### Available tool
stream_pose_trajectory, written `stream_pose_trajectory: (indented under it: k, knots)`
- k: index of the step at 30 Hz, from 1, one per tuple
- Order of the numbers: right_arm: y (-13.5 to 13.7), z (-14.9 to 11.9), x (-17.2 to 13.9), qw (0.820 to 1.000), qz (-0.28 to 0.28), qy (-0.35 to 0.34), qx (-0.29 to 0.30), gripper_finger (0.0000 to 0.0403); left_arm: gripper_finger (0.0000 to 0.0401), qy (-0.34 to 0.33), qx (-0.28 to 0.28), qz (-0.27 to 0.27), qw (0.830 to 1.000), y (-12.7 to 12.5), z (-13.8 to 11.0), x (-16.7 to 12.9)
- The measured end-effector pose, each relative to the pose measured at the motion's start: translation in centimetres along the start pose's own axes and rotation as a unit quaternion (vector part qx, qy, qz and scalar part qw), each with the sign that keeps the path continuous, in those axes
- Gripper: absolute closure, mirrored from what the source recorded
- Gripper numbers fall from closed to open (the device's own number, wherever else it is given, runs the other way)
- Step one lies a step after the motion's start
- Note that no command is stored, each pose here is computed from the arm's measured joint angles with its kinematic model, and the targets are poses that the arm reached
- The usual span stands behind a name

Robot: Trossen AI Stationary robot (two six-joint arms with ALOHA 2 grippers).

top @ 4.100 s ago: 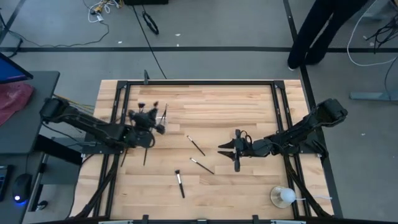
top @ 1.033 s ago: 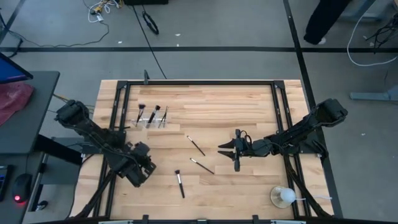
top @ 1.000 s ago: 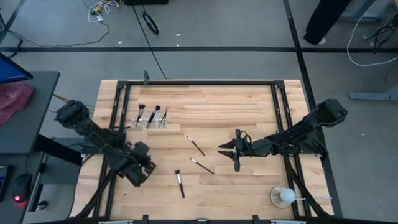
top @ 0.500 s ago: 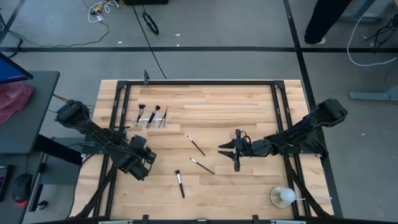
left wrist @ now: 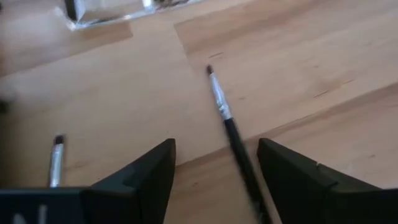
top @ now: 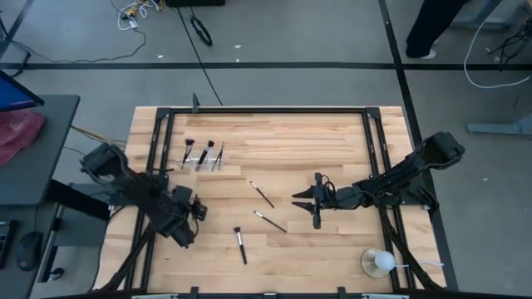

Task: Put items in baskets/containers
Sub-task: Put the eyeshadow brush into the transparent organizer

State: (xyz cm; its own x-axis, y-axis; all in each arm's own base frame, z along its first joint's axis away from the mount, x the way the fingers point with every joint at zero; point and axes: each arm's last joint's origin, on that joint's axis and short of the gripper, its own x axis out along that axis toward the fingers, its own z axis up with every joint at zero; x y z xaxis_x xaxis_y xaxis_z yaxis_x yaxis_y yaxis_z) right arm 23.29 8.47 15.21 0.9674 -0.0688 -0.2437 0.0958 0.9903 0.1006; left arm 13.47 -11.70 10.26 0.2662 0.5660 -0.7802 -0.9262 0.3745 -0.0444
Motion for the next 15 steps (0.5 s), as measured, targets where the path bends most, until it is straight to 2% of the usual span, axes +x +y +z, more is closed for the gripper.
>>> stream_pose_trajectory:
  k: [7,15]
  knots:
    - [0.0,0.0,0.0,1.000,0.000,0.000,0.003,0.0296,0.0219,-0.044,0.035,-0.002,0.998,-0.6,-1.6,1.1]
    - [0.0,0.0,0.0,1.000,0.000,0.000,0.010,0.0296,0.0323,-0.045,0.043,-0.030,0.998,0.0,-2.8,0.4]
